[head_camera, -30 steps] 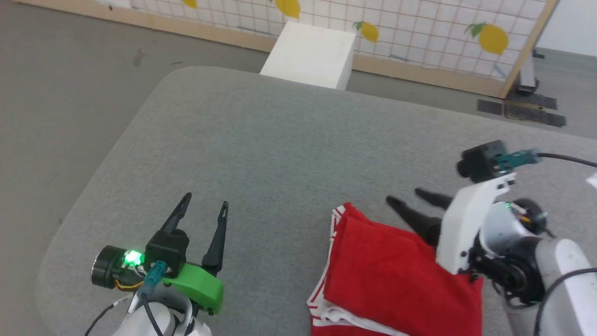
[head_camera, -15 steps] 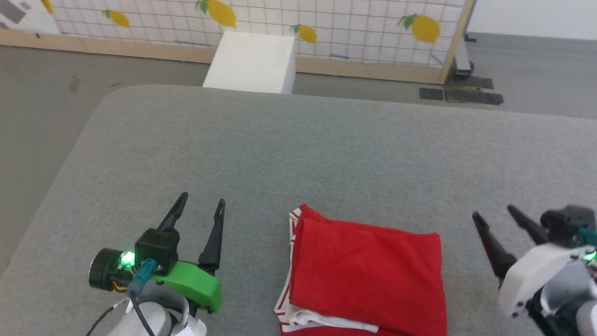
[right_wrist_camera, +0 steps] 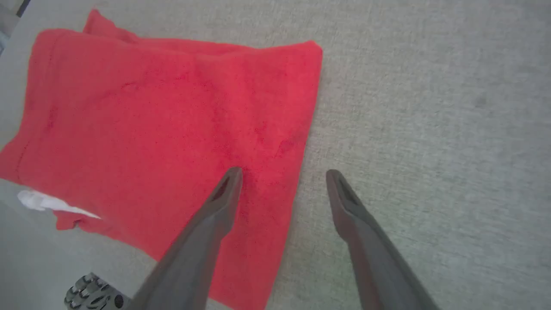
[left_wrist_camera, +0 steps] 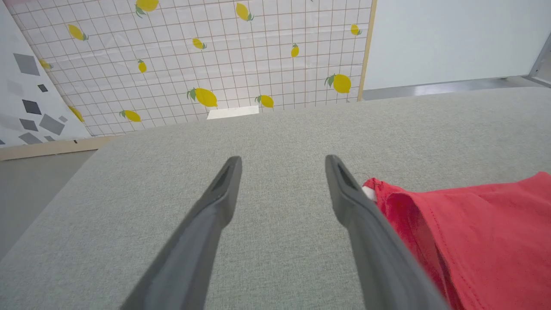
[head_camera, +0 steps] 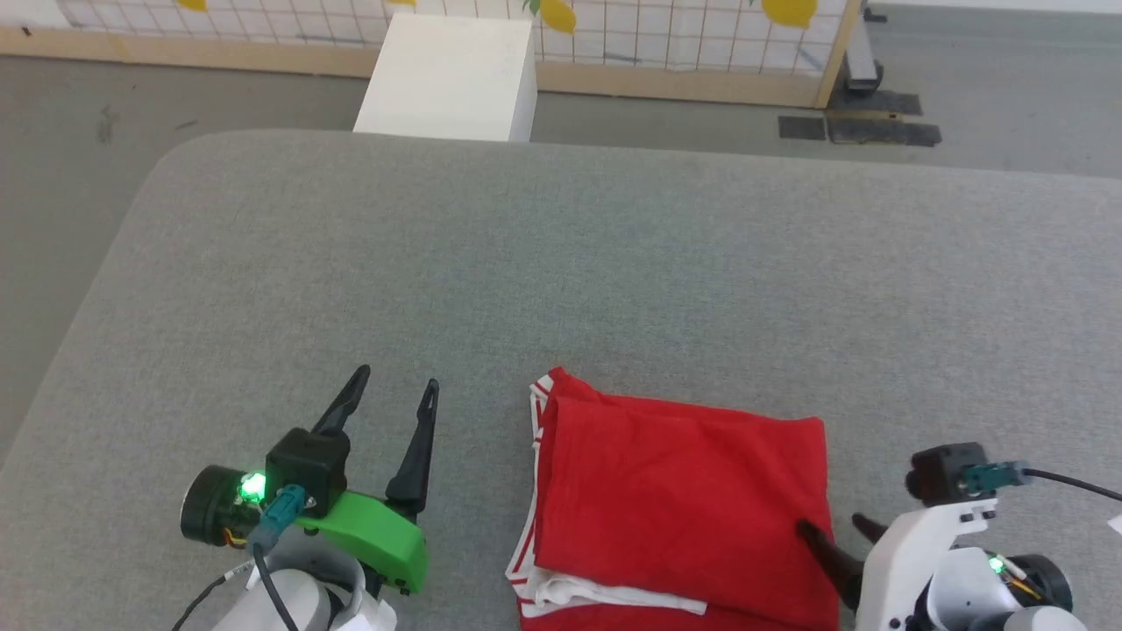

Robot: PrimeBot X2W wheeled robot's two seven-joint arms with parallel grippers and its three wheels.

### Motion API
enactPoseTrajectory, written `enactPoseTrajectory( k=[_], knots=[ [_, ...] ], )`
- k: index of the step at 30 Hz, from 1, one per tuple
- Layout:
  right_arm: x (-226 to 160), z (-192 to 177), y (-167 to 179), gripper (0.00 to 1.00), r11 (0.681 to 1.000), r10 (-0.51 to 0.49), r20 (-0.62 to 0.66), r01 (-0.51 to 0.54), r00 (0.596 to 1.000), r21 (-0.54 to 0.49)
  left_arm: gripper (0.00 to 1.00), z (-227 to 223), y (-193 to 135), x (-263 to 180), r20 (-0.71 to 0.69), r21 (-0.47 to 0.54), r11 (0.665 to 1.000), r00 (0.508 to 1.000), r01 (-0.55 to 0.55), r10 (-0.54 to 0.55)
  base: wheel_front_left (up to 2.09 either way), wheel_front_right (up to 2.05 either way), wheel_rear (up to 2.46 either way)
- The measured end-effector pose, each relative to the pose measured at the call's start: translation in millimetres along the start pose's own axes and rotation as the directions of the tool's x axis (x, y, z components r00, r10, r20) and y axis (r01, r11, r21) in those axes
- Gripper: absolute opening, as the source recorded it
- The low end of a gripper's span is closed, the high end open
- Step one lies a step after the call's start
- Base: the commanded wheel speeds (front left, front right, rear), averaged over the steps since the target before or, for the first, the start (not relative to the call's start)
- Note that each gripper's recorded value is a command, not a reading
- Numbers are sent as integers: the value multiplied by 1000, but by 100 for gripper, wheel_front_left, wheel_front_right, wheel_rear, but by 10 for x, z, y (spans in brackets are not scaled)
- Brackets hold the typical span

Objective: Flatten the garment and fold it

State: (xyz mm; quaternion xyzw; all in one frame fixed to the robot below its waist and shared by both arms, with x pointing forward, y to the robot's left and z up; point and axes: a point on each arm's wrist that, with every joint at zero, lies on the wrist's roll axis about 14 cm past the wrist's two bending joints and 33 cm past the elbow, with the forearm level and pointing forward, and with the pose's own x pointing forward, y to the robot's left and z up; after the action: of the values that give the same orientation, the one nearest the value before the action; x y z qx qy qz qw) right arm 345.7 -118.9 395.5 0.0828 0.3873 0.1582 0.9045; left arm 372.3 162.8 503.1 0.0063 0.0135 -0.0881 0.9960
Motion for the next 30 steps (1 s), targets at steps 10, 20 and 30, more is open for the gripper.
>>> enactPoseTrajectory(
  k=[10, 20, 30],
  knots=[
    [235, -206, 149, 100, 999, 38, -153, -34, 988, 25, 100, -143, 79, -5, -44, 2, 1000, 999, -23, 24, 0, 0, 0],
    [305, -229, 267, 0, 995, 62, -198, -75, 978, -59, 100, -165, 143, -2, -52, 11, 999, 998, -41, 41, 0, 0, 0],
    [106, 197, 118, 0, 925, 16, -124, -62, 992, -375, 100, -77, -163, 44, -22, -25, 999, 999, 44, -44, 0, 0, 0]
  ],
)
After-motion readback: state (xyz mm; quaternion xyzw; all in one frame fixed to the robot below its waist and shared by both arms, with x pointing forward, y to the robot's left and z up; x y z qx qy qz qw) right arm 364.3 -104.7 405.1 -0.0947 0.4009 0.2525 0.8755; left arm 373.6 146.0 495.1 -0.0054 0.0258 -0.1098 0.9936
